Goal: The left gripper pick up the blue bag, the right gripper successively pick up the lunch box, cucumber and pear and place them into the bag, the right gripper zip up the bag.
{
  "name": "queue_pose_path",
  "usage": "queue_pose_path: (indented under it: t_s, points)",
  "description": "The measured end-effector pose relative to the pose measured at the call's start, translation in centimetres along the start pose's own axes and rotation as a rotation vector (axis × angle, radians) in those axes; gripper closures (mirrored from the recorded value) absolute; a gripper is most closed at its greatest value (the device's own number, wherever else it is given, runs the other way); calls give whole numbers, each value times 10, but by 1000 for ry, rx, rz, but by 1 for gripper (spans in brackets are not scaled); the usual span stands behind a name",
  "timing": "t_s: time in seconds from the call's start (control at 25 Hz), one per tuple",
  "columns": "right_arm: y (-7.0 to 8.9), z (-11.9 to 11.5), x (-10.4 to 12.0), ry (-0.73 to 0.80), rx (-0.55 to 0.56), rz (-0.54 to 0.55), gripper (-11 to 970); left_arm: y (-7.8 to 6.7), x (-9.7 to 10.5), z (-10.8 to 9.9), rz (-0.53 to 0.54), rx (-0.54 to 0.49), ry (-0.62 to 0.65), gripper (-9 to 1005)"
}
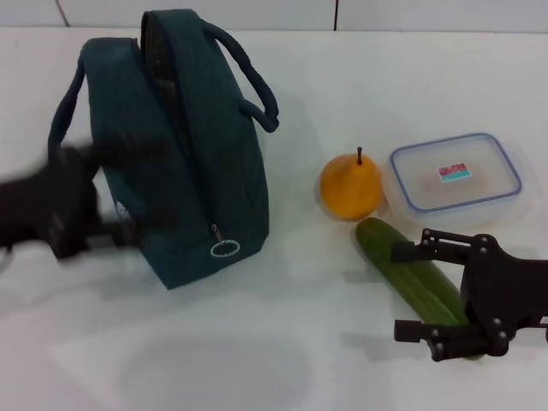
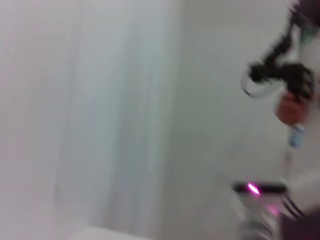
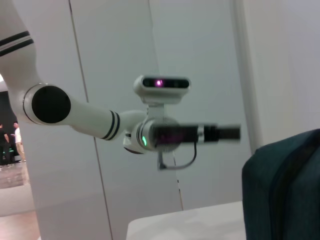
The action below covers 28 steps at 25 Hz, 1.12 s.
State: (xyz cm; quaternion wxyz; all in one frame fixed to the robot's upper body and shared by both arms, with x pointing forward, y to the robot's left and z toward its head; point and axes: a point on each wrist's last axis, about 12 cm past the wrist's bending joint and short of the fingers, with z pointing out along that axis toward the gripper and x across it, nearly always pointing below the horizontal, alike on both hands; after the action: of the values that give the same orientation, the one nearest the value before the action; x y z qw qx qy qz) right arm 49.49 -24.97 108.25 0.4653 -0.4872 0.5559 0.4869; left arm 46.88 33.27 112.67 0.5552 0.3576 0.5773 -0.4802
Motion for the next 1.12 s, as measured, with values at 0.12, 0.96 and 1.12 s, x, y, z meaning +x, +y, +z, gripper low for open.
queue_pose_path:
  t_s: [0.12, 0.96, 1.12]
  points:
    - [-1, 0, 2, 5, 12, 8, 110, 17, -16, -12, -42, -143, -82, 124]
    - [-3, -3, 5, -25, 79, 23, 112, 75, -73, -21, -675, -520, 243, 128]
    - [-3, -3, 6, -22, 87, 25, 113, 69, -75, -14, -664, -530, 314, 129]
